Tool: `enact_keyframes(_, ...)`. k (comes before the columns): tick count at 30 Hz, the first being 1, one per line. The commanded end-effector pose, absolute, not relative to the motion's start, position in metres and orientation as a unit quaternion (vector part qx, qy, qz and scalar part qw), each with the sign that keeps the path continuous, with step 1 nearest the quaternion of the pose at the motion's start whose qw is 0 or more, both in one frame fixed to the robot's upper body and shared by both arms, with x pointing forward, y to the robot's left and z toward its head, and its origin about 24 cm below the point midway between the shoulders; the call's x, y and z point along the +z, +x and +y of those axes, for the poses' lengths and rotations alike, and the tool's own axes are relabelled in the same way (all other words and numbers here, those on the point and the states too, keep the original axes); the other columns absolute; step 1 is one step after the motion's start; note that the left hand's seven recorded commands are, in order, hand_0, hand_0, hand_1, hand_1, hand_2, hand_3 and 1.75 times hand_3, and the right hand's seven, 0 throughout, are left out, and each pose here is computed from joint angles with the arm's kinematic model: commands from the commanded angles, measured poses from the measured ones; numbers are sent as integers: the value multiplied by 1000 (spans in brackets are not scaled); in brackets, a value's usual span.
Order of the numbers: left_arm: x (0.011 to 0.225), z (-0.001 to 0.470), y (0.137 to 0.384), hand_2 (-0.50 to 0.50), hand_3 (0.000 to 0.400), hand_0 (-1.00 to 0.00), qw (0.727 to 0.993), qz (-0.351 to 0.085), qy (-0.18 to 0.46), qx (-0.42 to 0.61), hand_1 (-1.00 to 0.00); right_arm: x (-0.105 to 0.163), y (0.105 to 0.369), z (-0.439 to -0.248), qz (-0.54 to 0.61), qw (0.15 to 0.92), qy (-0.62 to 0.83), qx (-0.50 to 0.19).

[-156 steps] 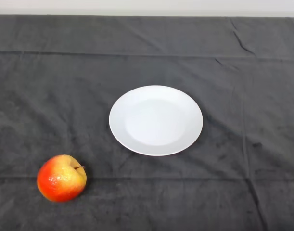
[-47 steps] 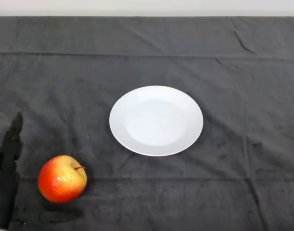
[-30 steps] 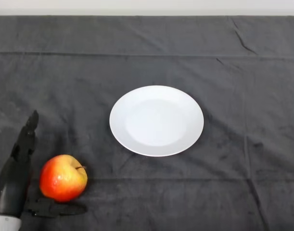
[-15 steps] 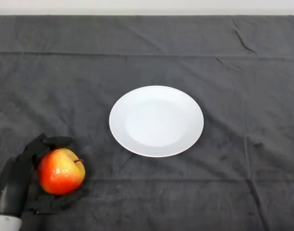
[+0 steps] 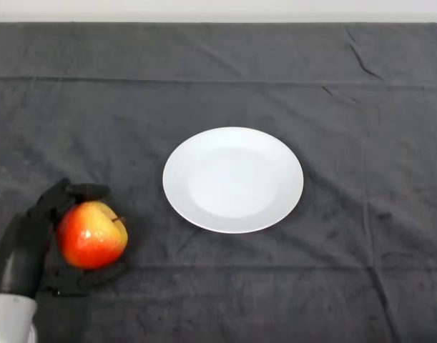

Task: Move the apple to the plate

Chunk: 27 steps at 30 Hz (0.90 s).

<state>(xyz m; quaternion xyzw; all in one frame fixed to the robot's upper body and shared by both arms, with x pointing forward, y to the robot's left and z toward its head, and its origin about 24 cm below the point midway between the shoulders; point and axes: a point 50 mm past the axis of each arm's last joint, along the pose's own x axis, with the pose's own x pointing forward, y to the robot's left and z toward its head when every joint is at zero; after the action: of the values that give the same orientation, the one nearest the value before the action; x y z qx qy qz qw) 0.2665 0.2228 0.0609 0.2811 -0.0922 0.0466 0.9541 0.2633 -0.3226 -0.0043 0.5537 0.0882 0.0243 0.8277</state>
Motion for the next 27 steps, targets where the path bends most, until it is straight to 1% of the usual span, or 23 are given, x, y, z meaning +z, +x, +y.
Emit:
enact_keyframes(1,86,216,276,0,400,-1000,942,-140,303,38,-1000,-6,262,-322,86,825,559,17)
enact_keyframes(13,95,197,289,0,400,-1000,941,-161,296,30,-1000,-6,262,-322,86,825,559,17)
enact_keyframes(27,100,168,310,0,400,-1000,943,-171,285,7,-1000,-6,262,-322,86,825,559,17)
